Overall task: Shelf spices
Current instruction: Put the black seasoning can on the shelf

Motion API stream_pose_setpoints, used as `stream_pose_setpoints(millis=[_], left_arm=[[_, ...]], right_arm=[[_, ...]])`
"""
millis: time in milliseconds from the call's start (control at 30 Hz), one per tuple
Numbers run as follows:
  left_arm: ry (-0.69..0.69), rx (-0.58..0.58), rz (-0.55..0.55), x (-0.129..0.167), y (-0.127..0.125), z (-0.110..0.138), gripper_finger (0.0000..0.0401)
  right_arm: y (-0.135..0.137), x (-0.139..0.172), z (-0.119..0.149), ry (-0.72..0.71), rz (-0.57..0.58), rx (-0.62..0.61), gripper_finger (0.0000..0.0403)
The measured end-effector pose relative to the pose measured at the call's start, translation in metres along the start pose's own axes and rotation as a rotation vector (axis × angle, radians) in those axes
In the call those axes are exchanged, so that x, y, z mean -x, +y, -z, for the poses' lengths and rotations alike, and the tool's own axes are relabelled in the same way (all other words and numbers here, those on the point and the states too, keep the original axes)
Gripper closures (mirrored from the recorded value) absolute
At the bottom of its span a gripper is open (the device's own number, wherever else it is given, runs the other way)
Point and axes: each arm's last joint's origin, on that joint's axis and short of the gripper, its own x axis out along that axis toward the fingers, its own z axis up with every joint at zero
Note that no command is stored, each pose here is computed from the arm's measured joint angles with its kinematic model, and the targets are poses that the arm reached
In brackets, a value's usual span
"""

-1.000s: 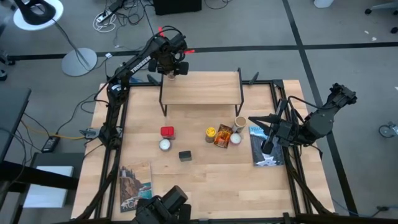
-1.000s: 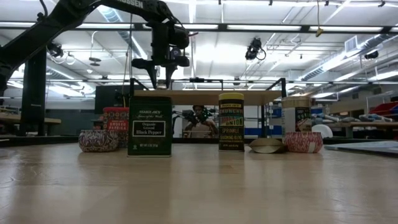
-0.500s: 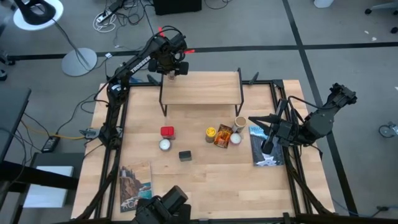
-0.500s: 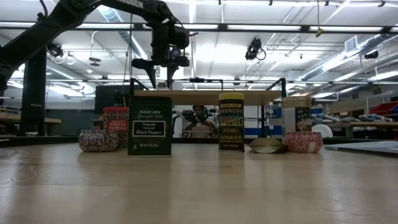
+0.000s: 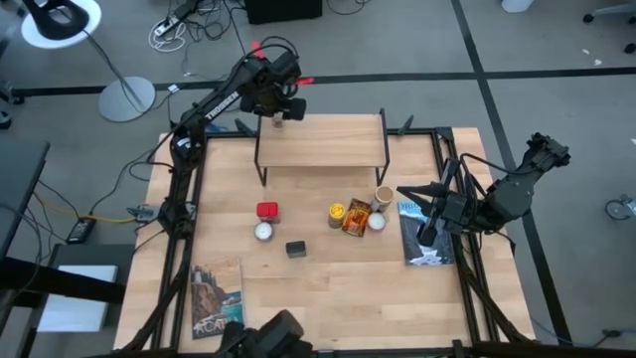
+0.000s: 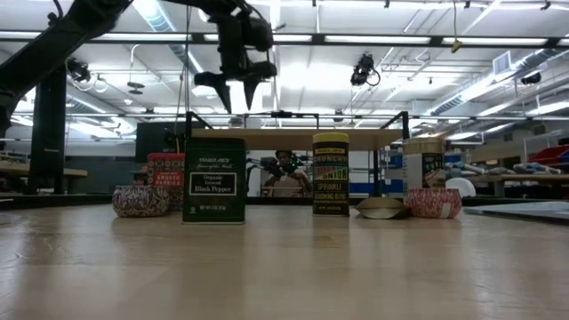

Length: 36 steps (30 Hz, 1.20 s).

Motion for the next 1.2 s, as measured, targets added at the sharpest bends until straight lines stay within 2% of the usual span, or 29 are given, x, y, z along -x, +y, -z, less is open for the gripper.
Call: stream_pose_setpoints(millis=[300,533,700,900,1000,1200], left_arm=[[-0.032,-0.057,0.035,0.034,-0.007,0.023,0.0168],[-0.083,-0.193,0.096,0.067,-0.026,0.057,0.0168],[-0.073,-0.387,0.187,0.086,-0.052,0.094,0.0177],[-0.033,-0.710,0.279,0.098,-0.089,0.152,0.0197],[-0.017,-0.864,0.278,0.097,-0.103,0.180,0.0202],[0.032,-1.075,0.199,0.082,-0.120,0.235,0.0203]], right_arm=[[0.000,0.000,0.000,0.000,-0.001,0.000,0.0401],[0.000,0.000,0.000,0.000,-0.001,-0.005,0.0397],[0.000,0.000,0.000,0.001,-0.002,-0.002,0.0401],[0.000,0.000,0.000,0.001,-0.002,0.000,0.0399],[0.000,0.000,0.000,0.001,-0.002,0.000,0.0398],[0.000,0.000,0.000,0.001,-0.002,0.001,0.0401]])
